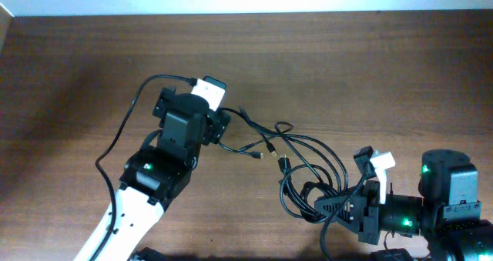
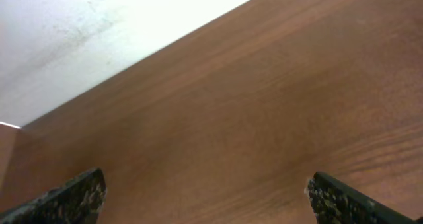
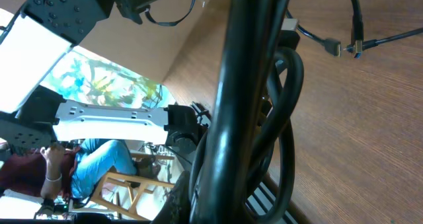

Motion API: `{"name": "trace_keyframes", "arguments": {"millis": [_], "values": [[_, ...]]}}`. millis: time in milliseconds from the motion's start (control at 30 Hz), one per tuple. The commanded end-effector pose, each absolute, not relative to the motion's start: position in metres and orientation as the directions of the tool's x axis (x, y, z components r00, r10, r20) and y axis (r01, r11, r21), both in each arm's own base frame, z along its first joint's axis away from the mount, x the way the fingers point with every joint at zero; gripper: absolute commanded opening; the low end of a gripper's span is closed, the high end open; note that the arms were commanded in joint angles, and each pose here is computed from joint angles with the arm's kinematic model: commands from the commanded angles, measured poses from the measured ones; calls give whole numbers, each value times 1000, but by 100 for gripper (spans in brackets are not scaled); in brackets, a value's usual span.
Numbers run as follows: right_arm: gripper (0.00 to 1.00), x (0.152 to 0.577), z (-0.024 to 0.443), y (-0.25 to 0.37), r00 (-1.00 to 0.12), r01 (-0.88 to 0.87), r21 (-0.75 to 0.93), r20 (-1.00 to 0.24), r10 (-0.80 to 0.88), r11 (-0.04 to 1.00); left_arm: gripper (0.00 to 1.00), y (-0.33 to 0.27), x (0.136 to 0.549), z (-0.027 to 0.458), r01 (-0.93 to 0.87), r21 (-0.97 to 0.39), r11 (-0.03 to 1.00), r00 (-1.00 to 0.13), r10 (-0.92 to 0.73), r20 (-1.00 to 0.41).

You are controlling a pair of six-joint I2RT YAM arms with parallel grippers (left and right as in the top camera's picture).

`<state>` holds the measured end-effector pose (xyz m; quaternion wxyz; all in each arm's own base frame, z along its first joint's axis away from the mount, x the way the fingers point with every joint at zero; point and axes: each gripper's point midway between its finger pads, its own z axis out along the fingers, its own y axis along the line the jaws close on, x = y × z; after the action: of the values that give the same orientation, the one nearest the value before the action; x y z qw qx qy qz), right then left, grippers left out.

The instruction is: Untangle cables

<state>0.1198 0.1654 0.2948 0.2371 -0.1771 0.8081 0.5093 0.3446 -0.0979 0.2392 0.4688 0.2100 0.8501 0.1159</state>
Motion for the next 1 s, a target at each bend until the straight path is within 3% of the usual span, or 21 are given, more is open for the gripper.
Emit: {"name": "trace_keyframes", "arguments": {"millis": [0, 233, 300, 367, 467, 533, 567, 733, 833, 900, 967], "values": [[4, 120, 295, 164, -817, -535, 728, -575, -43, 429, 99, -96, 343, 235, 248, 373, 894, -499, 448, -742], [4, 122, 293, 163, -820, -524, 724, -571, -38, 448, 99, -40, 336, 218, 135, 421, 897, -630, 405, -662], [4, 123, 292, 162, -819, -524, 721, -572, -37, 453, 99, -66, 328, 204, 378, 410, 830, -579, 557, -595], [4, 123, 292, 162, -819, -525, 720, -573, -37, 453, 100, -111, 302, 189, 678, 309, 667, -428, 700, -572], [4, 124, 291, 161, -817, -523, 715, -575, -36, 464, 99, -162, 234, 178, 953, 118, 279, -148, 767, -624], [4, 125, 290, 161, -819, -517, 713, -573, -33, 473, 99, -171, 212, 179, 984, 79, 157, -68, 757, -650], [4, 125, 290, 161, -819, -517, 713, -573, -33, 473, 99, -171, 211, 178, 985, 74, 156, -71, 757, -650], [4, 137, 300, 162, -831, -480, 743, -555, 29, 466, 99, -200, 195, 208, 998, 11, 58, -26, 594, -804], [4, 157, 310, 159, -811, -458, 737, -576, 106, 496, 99, -217, 184, 235, 998, -68, 3, -63, 447, -892], [4, 187, 313, 145, -744, -432, 671, -643, 182, 603, 99, -230, 180, 269, 991, -114, -67, -90, 287, -954], [4, 198, 329, 144, -702, -449, 669, -674, 228, 593, 99, -235, 183, 287, 980, -184, -78, -163, 223, -961]]}}
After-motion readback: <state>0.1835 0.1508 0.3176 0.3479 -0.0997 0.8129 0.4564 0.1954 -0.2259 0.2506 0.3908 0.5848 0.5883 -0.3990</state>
